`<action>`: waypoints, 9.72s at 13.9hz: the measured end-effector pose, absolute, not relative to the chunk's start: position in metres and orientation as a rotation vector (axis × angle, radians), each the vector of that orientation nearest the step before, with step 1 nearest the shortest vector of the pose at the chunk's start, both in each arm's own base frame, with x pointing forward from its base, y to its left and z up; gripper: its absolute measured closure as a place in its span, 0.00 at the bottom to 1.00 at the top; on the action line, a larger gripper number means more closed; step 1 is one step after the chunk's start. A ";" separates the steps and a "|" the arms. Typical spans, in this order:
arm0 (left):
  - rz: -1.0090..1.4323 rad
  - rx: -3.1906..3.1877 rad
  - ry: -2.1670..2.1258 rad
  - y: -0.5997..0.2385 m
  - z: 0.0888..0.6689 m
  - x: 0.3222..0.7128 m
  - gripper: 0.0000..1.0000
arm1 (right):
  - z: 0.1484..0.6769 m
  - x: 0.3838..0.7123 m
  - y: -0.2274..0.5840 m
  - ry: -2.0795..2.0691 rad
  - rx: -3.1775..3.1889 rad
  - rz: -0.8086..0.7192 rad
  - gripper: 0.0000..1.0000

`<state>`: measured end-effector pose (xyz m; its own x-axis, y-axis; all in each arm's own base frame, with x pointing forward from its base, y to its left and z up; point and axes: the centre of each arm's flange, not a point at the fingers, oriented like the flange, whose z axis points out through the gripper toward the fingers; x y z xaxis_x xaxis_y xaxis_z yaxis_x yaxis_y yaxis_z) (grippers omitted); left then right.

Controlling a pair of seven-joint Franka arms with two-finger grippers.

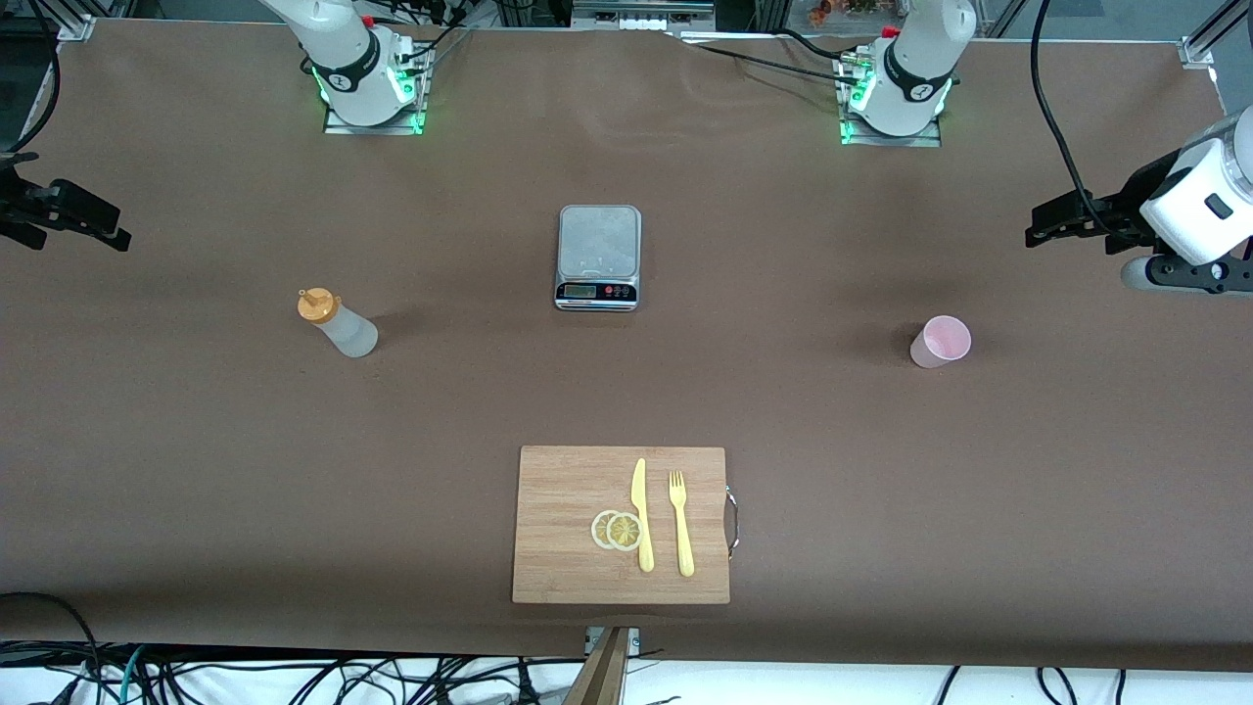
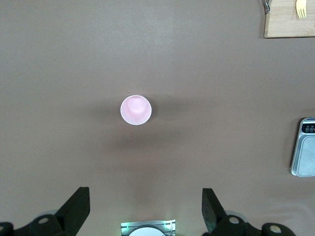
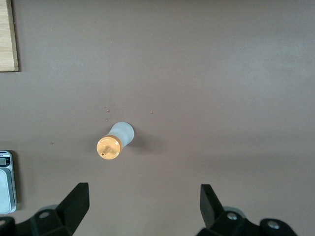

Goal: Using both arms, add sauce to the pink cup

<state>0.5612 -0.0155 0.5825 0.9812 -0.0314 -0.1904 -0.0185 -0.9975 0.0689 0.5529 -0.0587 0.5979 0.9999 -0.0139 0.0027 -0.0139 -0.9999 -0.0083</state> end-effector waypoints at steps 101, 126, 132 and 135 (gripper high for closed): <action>-0.242 2.995 -0.243 -0.400 0.320 0.469 0.96 | 0.596 0.552 -0.061 0.027 -3.132 0.004 0.00; -0.209 2.981 -0.204 -0.515 0.301 0.405 0.23 | 0.594 0.552 -0.062 0.028 -3.131 0.010 0.00; -0.244 3.007 -0.132 -0.458 0.446 0.459 0.00 | 0.587 0.554 -0.061 0.026 -3.131 0.039 0.00; -0.138 3.049 -0.004 -0.379 0.513 0.507 0.00 | 0.576 0.559 -0.061 -0.170 -3.123 0.076 0.00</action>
<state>0.5068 -0.3794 0.5132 0.9959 -0.0068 -0.0903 0.0013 -0.9960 0.0893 0.5585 -0.0607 0.5757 0.9929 0.1088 -0.0476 0.1082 -0.9940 -0.0155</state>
